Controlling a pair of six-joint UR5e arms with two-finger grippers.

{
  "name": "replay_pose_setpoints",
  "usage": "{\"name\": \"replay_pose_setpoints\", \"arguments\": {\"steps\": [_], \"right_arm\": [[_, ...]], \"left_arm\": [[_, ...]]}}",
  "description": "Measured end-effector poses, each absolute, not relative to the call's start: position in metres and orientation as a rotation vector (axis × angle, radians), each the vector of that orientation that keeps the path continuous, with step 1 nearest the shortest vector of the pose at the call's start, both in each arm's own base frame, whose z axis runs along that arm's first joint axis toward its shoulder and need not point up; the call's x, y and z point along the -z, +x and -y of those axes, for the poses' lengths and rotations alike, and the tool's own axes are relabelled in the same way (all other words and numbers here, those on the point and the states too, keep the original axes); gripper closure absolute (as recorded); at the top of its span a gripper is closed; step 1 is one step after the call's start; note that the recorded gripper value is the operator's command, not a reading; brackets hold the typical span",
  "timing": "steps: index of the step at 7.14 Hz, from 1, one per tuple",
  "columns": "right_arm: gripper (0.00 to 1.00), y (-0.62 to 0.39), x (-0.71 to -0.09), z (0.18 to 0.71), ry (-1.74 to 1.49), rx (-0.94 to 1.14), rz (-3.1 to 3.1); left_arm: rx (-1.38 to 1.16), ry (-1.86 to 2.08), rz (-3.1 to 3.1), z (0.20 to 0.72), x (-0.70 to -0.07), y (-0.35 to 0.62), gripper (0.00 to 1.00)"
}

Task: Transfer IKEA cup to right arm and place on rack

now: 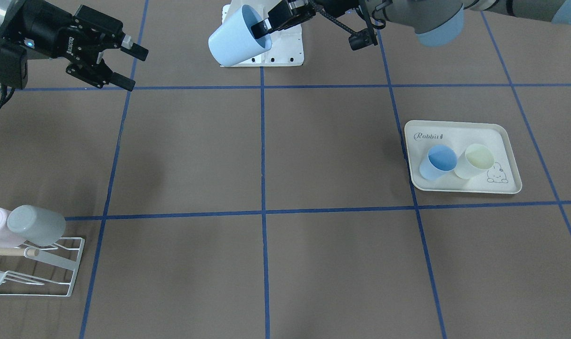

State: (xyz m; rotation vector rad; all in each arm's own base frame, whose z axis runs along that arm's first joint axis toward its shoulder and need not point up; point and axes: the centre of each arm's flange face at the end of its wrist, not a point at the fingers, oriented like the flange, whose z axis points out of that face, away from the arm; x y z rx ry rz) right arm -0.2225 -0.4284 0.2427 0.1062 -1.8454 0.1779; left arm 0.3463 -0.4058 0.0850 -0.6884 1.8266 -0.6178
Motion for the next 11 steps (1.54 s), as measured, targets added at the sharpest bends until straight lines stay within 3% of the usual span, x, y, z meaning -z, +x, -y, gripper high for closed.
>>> {"name": "replay_pose_setpoints", "arguments": {"steps": [6,11], "right_arm": [[0.02,-0.265,-0.195,0.396,0.086,-0.157,2.168],[0.02,-0.287,-0.18,0.411,0.123,-0.161,2.246]], "left_arm": [[0.794,-1.264,-1.988,0.422,-0.132,0.341,1.0],[0.8,-1.394,-1.954,0.411,-0.124,0.337,1.0]]}}
